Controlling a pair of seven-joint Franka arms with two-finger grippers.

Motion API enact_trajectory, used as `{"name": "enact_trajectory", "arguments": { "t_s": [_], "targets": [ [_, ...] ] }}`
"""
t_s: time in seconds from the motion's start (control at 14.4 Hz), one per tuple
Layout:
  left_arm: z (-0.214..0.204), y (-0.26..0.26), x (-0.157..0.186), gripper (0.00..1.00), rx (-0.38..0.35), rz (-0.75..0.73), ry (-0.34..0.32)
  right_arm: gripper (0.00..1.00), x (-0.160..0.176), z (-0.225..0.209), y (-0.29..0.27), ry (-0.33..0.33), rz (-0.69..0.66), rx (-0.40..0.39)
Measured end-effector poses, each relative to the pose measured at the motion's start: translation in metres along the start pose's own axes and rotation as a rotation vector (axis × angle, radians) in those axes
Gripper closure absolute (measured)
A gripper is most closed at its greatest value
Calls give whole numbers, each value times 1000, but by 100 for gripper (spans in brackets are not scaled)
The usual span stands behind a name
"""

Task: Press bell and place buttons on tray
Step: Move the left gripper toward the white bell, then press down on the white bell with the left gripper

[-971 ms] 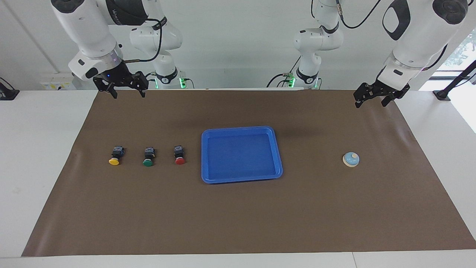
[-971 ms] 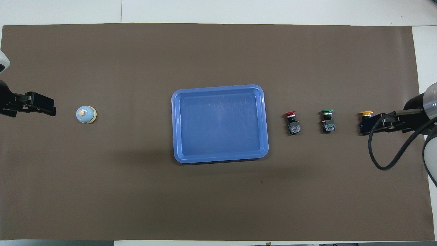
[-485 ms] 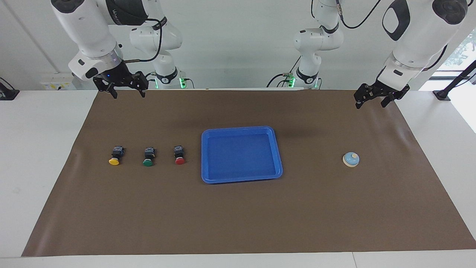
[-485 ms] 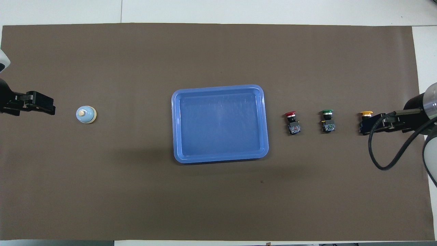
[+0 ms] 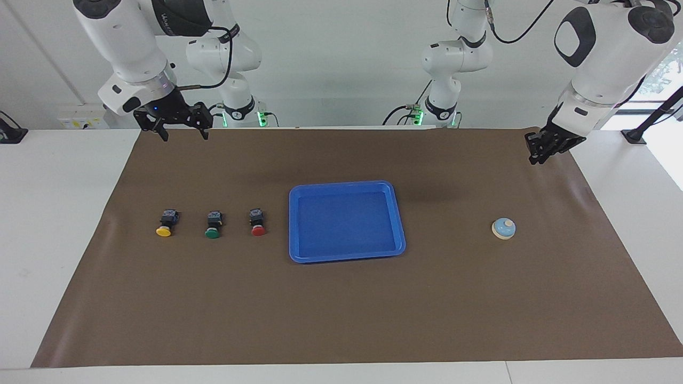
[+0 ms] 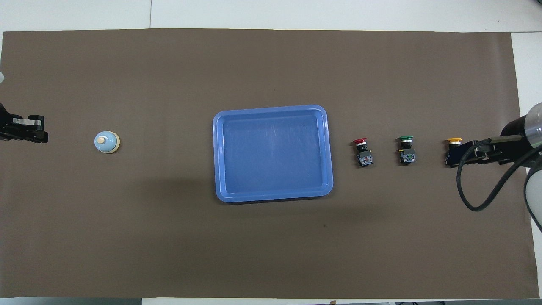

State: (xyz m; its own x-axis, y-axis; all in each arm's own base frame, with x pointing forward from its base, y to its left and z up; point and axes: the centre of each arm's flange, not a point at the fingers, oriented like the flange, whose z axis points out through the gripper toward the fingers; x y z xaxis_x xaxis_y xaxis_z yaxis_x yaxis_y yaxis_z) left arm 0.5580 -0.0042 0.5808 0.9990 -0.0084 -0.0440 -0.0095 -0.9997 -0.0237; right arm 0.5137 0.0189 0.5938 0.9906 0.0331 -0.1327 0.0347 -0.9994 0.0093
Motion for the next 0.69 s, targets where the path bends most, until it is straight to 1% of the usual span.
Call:
{"name": "enact_trajectory", "arguments": {
  "t_s": [0.14, 0.28, 0.42, 0.55, 0.69],
  "targets": [
    [5, 1, 2, 99, 0, 2, 4, 0, 0, 0, 0, 0, 0, 0],
    [21, 1, 10, 99, -1, 3, -15, 0, 0, 0, 0, 0, 0, 0],
    [52, 1, 29, 99, -4, 3, -26, 0, 0, 0, 0, 0, 0, 0],
    [86, -2, 48, 99, -8, -2, -21, 0, 0, 0, 0, 0, 0, 0],
    [114, -10, 61, 99, -11, -15, -11, 0, 0, 0, 0, 0, 0, 0]
  ]
}}
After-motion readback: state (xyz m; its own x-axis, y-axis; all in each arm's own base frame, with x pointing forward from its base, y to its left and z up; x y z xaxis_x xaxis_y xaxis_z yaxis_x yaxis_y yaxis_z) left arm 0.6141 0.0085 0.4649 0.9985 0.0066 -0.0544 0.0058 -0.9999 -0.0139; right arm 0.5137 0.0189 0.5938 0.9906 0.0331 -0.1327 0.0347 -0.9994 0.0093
